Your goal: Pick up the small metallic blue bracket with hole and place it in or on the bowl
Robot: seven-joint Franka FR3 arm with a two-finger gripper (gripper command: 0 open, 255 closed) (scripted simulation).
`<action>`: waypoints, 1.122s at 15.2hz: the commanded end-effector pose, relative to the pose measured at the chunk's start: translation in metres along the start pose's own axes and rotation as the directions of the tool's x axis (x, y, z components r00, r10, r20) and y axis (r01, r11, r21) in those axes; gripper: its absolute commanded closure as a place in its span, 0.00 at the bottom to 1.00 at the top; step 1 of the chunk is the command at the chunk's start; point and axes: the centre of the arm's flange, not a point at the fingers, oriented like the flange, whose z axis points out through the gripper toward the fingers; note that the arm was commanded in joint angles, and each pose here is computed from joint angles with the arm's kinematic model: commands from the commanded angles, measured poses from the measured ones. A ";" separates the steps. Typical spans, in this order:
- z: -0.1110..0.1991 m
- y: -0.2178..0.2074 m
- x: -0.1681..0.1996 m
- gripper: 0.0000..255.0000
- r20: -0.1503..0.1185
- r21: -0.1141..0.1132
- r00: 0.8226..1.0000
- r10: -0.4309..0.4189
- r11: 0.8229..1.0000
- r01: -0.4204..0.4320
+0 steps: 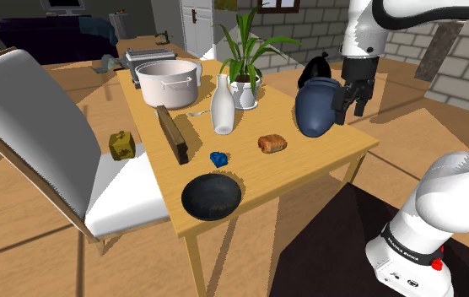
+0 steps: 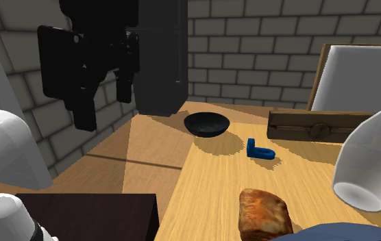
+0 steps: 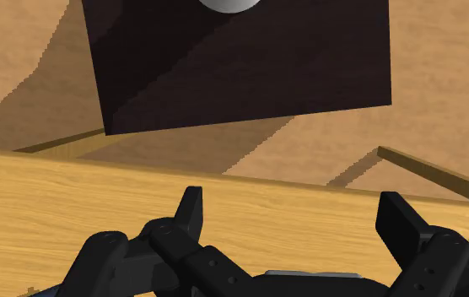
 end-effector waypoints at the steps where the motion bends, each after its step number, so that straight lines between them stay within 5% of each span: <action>1: 0.000 0.000 0.000 0.00 0.000 0.000 1.000 0.000 1.000 0.000; 17: 0.071 -0.131 0.137 0.00 -0.088 -0.001 0.995 0.044 0.999 -0.045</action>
